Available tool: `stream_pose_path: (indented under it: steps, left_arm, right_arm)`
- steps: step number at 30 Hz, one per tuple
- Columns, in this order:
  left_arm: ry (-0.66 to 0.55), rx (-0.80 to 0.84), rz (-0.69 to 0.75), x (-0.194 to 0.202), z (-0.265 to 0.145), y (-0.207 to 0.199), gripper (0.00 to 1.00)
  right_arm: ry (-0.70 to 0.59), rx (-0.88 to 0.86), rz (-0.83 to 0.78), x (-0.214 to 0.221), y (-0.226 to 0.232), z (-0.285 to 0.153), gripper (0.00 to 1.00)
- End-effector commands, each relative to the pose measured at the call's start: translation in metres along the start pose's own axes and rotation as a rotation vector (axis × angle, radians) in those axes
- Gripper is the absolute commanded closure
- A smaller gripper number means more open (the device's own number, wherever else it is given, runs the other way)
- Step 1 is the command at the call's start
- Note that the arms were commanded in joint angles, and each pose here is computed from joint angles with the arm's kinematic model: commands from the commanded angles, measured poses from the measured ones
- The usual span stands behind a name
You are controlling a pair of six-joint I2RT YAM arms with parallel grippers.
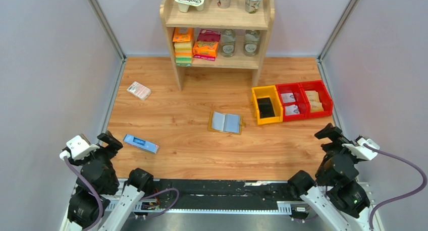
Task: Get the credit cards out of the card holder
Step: Reset both arms
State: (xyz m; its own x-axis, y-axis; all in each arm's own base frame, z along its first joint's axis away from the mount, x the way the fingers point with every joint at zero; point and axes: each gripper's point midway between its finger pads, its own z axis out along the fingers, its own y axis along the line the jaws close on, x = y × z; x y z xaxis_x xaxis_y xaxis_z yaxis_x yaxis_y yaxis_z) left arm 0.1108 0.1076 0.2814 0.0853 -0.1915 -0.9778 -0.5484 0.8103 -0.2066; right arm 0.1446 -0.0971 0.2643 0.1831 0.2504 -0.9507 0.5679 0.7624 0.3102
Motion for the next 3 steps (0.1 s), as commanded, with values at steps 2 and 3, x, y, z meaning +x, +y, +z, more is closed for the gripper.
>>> stream_pose_path:
  steps: [2, 3]
  left_arm:
    - [-0.024, 0.021, -0.03, -0.0028, -0.0033, 0.0025, 0.12]
    - [-0.023, 0.019, -0.037, -0.0032, -0.0036, 0.0028, 0.12]
  right_arm:
    - [-0.033, 0.03, 0.098, -0.0083, -0.0095, -0.0014, 0.0]
    - [-0.034, 0.032, 0.099, -0.0089, -0.0101, -0.0015, 0.0]
